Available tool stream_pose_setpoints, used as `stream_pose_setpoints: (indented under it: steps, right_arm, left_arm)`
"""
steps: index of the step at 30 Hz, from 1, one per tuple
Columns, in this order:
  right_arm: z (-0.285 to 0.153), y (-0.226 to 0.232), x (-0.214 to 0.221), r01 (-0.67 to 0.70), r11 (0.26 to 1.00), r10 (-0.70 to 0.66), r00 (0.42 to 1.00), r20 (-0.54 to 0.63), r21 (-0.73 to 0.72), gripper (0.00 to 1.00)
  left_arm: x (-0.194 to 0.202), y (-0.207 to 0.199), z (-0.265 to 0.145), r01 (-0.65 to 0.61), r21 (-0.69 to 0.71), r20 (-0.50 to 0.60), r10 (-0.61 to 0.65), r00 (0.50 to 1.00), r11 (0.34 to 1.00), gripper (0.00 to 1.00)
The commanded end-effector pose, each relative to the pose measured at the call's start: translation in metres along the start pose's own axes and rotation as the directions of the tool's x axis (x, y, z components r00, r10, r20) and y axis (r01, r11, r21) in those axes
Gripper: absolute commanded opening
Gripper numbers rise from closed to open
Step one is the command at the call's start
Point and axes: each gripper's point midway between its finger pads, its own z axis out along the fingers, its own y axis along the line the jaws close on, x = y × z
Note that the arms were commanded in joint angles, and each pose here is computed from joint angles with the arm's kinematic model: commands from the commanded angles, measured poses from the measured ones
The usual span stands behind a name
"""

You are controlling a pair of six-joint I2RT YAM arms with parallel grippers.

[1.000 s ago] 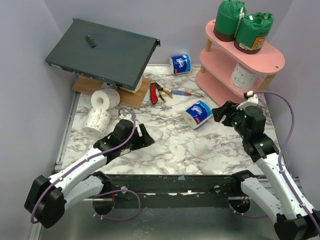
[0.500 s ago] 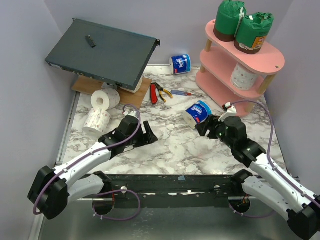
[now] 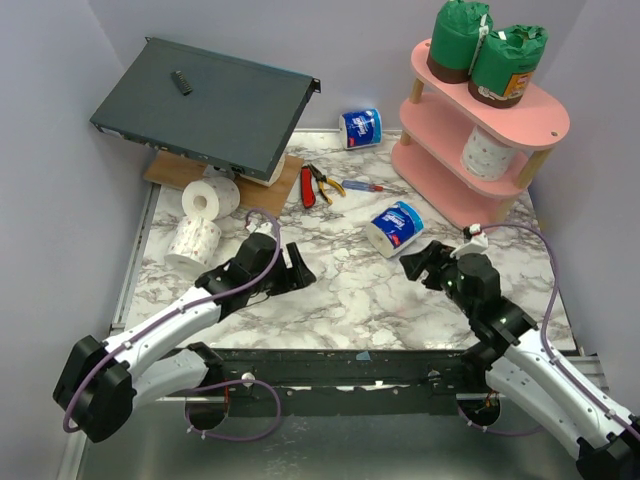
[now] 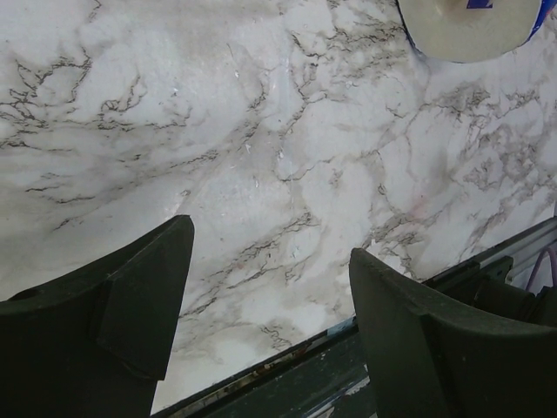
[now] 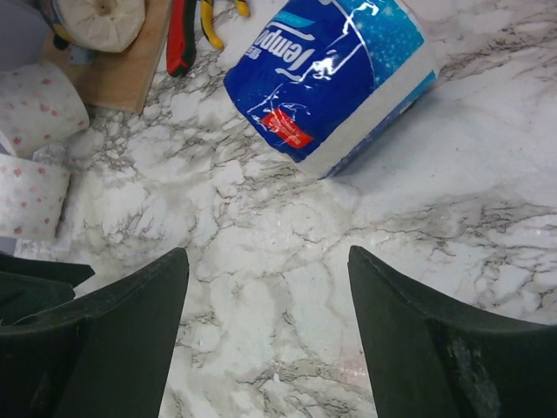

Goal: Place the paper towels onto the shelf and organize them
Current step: Adjust the paper towel at the center of the board.

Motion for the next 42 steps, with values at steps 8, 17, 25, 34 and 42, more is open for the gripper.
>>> stream_pose_setpoints:
  steps: [8,17,25,34,42]
  right_arm:
    - [0.009,-0.024,-0.03,-0.127,0.985,0.099,0.971,0.218,0.119,0.86]
    - [0.06,-0.009,-0.059,-0.116,0.975,0.069,0.969,0.239,0.189,0.92]
    - [0.091,-0.025,-0.084,-0.116,0.964,0.055,0.967,0.249,0.238,0.92]
    - [0.123,-0.035,-0.083,-0.088,0.974,0.05,0.982,0.182,0.207,0.9]
    - [0.137,-0.028,-0.057,-0.059,0.991,0.047,0.994,0.096,0.123,0.87]
  left_arm:
    - [-0.006,-0.011,-0.02,-0.038,0.138,0.115,0.022,0.993,0.99,0.78]
    - [0.001,-0.005,-0.019,-0.032,0.098,0.07,0.025,0.997,0.995,0.78]
    - [0.008,-0.002,-0.022,-0.025,0.118,0.071,0.016,0.997,0.993,0.78]
    - [0.009,-0.006,-0.018,-0.028,0.14,0.06,0.02,0.998,0.99,0.78]
    - [0.002,-0.023,-0.021,-0.057,0.197,0.072,0.043,0.996,0.979,0.77]
